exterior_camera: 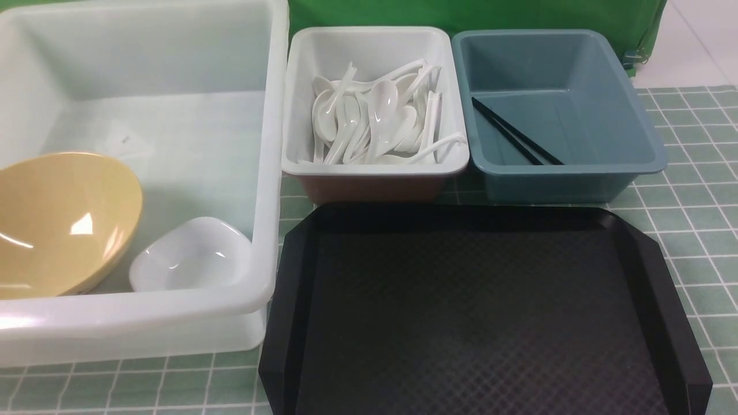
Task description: On blue table put chopsticks spoon bowls plates into blue grey white boxes.
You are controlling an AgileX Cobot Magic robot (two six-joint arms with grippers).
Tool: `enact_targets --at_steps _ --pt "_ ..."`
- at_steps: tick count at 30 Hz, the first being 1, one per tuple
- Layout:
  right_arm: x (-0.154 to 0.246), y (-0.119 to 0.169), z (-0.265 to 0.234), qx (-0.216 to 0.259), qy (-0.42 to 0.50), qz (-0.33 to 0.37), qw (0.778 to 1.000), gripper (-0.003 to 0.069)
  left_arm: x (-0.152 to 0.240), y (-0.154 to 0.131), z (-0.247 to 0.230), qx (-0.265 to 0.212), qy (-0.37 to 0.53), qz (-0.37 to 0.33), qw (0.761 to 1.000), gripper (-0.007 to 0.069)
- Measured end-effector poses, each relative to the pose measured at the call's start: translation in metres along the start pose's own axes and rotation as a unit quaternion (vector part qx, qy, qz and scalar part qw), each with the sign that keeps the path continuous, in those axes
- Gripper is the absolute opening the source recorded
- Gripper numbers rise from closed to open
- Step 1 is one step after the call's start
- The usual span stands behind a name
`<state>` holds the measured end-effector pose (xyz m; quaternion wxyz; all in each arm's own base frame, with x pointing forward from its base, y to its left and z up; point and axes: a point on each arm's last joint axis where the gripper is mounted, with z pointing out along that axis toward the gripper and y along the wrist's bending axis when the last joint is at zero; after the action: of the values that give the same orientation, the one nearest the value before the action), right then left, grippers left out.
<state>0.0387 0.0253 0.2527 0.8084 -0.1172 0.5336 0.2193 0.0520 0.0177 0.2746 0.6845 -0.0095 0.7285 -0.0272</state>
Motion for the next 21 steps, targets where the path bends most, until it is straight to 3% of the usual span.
enact_targets --at_steps 7,13,17,21 --pt "0.022 -0.002 -0.004 0.008 0.039 0.001 0.999 0.0037 0.000 0.000 0.000 -0.001 0.001 0.000 1.000 0.0004" --pt "0.020 -0.005 -0.004 0.025 0.010 -0.055 0.998 0.0040 0.000 0.000 0.000 -0.001 0.001 0.000 1.000 0.0004" --pt "0.010 -0.014 -0.006 0.097 -0.040 -0.087 0.991 0.0043 0.000 0.000 0.000 -0.001 0.001 0.000 1.000 0.0004" --pt "0.013 -0.023 -0.008 0.171 -0.007 -0.158 0.973 0.0044 0.000 0.000 0.000 -0.001 0.001 0.000 1.000 0.0004"
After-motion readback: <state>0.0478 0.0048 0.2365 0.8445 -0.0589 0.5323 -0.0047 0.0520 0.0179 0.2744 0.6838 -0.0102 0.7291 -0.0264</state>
